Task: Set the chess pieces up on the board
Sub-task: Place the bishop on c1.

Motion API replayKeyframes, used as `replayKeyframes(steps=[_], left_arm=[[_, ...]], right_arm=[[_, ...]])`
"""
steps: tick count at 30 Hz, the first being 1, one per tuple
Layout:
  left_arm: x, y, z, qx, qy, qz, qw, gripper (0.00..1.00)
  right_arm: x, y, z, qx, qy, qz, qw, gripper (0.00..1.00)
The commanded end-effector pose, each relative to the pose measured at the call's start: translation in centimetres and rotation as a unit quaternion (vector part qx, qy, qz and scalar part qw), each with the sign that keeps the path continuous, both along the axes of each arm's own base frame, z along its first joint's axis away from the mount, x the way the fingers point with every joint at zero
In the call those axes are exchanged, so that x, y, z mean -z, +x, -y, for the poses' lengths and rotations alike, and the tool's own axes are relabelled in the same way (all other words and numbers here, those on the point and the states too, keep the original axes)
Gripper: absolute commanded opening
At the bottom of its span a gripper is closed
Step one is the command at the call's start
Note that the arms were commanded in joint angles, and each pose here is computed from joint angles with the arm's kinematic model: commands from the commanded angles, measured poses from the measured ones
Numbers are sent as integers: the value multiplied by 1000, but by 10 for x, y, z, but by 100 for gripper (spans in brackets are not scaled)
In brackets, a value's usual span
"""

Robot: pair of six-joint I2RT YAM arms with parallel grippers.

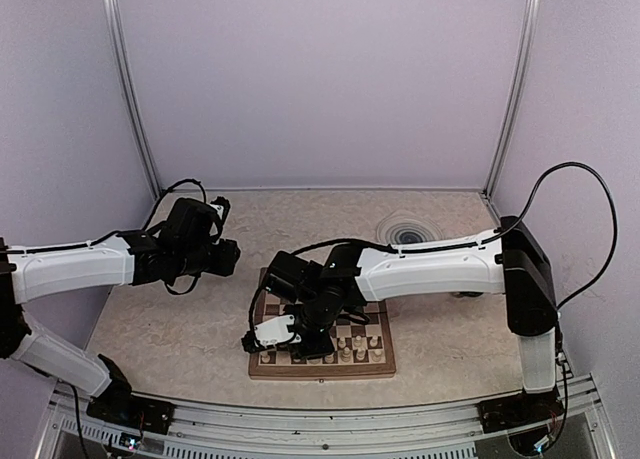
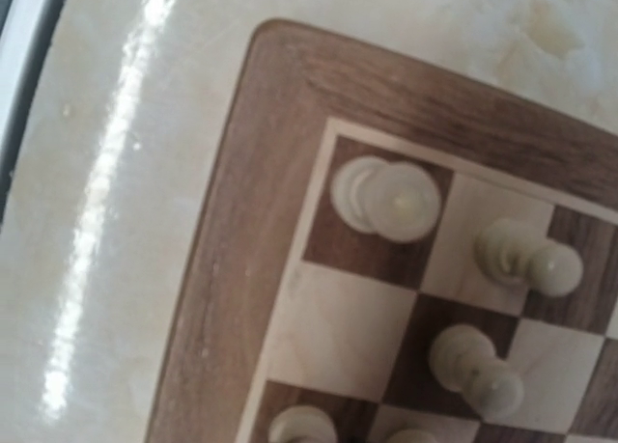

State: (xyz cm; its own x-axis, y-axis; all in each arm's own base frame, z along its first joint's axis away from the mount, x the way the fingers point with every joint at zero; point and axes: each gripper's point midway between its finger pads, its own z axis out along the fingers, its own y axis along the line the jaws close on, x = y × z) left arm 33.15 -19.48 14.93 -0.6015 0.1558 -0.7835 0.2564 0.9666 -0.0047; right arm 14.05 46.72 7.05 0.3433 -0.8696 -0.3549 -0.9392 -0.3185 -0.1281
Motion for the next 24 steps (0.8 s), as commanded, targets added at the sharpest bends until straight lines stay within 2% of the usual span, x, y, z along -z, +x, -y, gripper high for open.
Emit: replayKeyframes(steps=[1, 8, 11, 14, 17, 24], left_arm=[[-3, 2, 4, 1, 1, 5, 1000, 50], [0, 2, 5, 5, 3, 0, 1000, 50], [-2, 1, 10, 18, -3, -2, 1000, 50], [-7, -5, 29, 68, -24, -7, 997, 50], [-16, -20, 67, 162, -58, -17, 985, 51], [-9, -19, 137, 263, 1, -46, 964, 51]], right_arm=[[4, -9, -2, -15, -8, -10, 1000, 9], [-10, -7, -4, -15, 3, 0, 1000, 25], [-37, -7, -8, -21, 26, -1, 999, 29], [-70, 1, -8, -16, 62, -12, 998, 32], [-104, 24, 3, 3, 114, -41, 993, 32], [-142, 108, 72, 94, 212, -104, 967, 34]])
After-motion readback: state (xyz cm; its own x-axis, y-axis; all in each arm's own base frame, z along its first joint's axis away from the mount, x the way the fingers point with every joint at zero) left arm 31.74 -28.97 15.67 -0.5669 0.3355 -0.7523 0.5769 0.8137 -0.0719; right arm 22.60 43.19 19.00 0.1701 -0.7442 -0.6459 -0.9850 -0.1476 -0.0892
